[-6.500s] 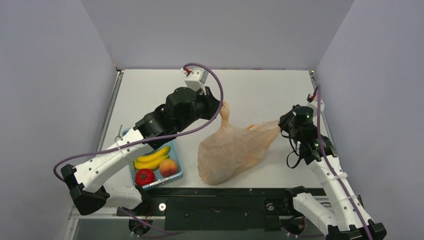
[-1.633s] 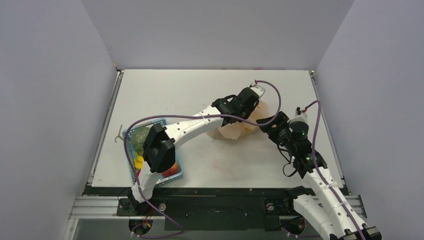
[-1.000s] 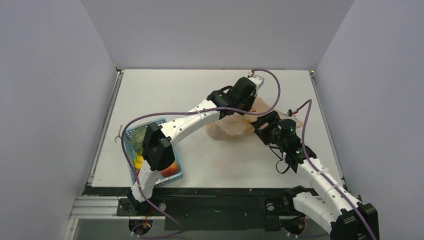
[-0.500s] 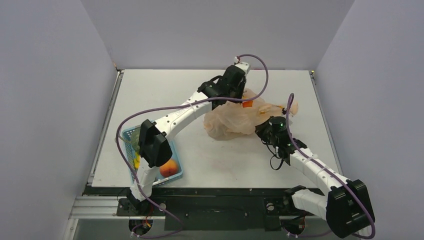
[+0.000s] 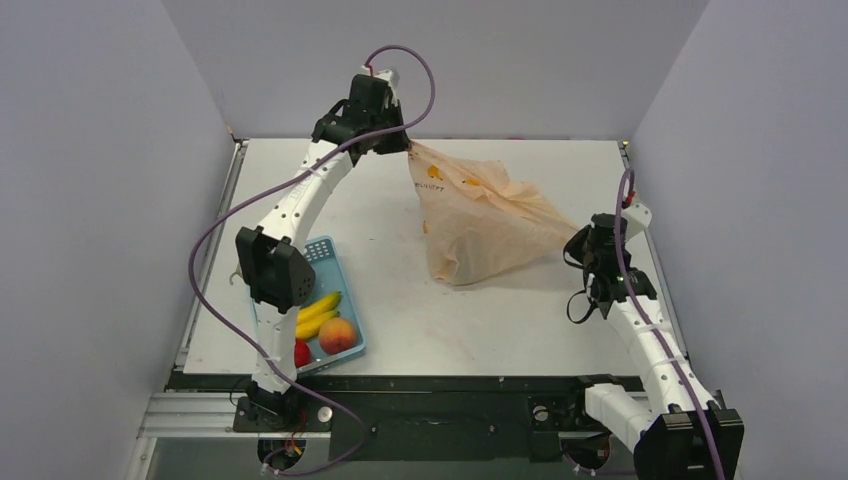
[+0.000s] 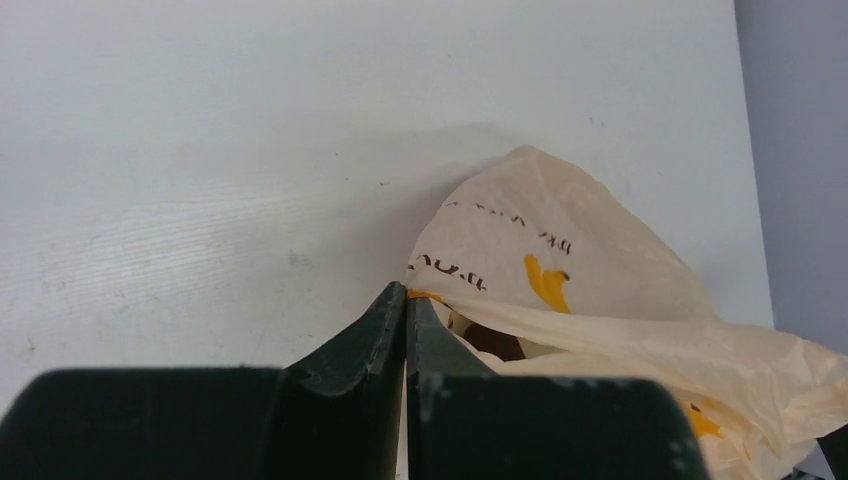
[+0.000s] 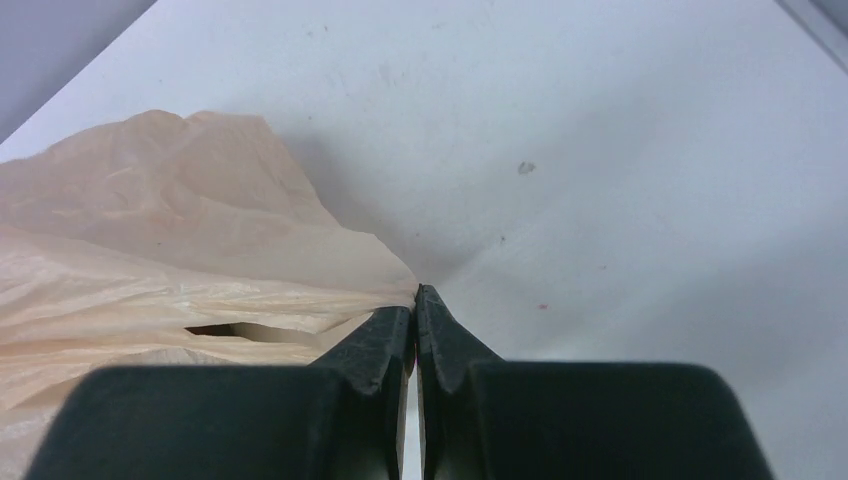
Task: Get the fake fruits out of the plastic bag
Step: Adjust the plastic bag at the center of the board.
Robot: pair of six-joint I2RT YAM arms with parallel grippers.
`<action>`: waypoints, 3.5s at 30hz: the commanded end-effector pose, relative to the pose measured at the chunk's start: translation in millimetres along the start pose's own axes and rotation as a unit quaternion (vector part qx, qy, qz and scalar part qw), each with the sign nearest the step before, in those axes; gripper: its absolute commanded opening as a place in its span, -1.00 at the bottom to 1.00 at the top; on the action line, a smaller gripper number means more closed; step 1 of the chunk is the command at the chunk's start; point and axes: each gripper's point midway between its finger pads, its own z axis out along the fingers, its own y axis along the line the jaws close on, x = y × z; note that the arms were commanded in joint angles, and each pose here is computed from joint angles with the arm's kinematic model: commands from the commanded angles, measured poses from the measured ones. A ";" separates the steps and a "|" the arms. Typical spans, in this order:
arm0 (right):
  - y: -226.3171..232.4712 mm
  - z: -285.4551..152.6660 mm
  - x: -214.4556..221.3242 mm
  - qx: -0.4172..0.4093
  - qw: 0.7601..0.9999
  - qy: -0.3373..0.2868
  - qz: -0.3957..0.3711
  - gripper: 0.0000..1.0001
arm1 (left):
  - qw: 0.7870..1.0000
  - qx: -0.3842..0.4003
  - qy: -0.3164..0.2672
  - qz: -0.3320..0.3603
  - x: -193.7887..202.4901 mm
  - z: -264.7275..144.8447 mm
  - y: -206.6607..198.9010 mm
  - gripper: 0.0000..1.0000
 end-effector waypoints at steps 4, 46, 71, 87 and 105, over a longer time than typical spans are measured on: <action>8.2 -14.5 -12.5 -0.024 0.997 0.019 -0.069 -1.00 | 0.991 0.128 0.039 -0.015 7.0 -11.2 -49.4 -1.00; 108.4 -67.6 -84.2 -0.143 0.959 -0.013 -0.244 0.51 | 0.973 -0.074 -0.053 -0.211 126.6 -108.5 -191.5 0.09; 168.5 -16.0 -51.8 -0.332 0.876 0.051 -0.346 0.58 | 0.938 -0.161 0.002 -0.308 177.9 -96.5 -149.1 0.14; 167.9 -16.3 -48.3 -0.287 0.867 0.034 -0.405 0.59 | 0.963 -0.071 -0.075 -0.248 147.2 -105.3 -178.3 0.24; 176.9 -19.8 -40.4 -0.317 0.853 0.043 -0.412 0.66 | 0.935 -0.117 -0.074 -0.326 147.2 -56.8 -149.5 0.26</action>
